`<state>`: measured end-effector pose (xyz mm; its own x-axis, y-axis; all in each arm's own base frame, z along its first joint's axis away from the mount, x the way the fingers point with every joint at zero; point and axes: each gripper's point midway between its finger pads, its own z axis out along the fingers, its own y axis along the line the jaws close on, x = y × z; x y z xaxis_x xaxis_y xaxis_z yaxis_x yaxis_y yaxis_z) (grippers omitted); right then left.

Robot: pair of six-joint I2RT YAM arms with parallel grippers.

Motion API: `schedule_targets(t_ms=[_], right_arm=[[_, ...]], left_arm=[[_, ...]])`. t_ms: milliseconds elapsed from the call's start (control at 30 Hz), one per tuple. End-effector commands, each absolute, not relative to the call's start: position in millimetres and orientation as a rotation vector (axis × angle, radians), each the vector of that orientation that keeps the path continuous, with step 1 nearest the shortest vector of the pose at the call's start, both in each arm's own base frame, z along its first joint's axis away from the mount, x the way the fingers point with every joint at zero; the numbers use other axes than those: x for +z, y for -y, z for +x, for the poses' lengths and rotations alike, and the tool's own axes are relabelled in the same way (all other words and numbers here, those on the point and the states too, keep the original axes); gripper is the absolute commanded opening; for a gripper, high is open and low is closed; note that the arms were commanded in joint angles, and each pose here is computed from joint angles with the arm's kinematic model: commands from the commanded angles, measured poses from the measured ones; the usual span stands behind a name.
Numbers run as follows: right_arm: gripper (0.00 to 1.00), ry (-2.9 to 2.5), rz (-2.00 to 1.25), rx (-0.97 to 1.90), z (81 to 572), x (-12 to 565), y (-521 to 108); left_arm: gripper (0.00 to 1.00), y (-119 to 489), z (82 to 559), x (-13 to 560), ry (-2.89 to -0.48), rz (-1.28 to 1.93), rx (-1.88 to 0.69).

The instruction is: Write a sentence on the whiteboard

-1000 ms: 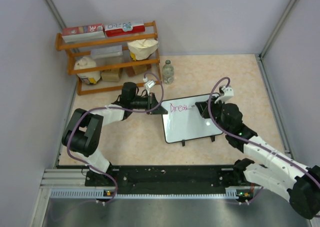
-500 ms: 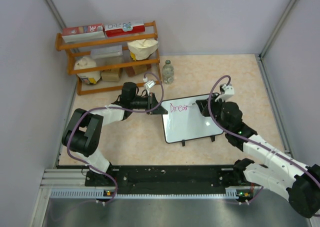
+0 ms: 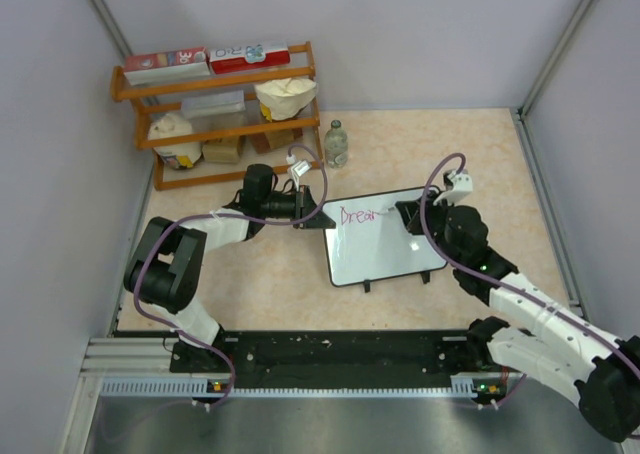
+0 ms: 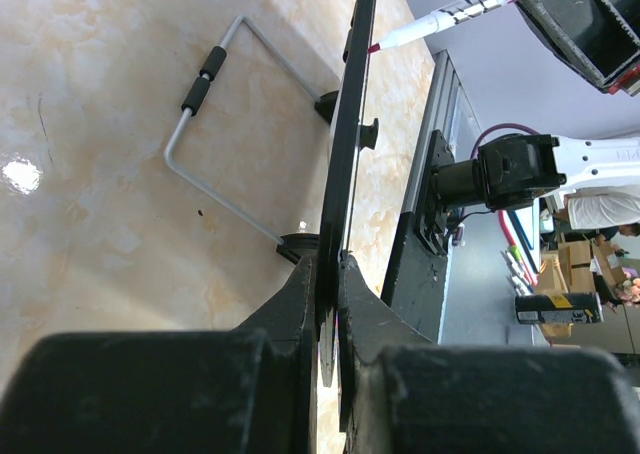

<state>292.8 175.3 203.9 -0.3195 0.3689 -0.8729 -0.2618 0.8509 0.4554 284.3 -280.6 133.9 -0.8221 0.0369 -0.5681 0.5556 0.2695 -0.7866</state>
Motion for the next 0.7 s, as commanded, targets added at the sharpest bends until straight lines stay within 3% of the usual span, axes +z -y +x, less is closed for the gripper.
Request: schedule_targets(t_ms=[0, 667], right_arm=[[0.00, -1.799, 0.088, 0.586, 292, 196, -164], [0.00, -1.760, 0.121, 0.584, 297, 208, -162]], left_arm=[[0.00, 281, 296, 139, -2.072, 0.549, -1.491], [0.00, 281, 295, 140, -2.071, 0.550, -1.490]])
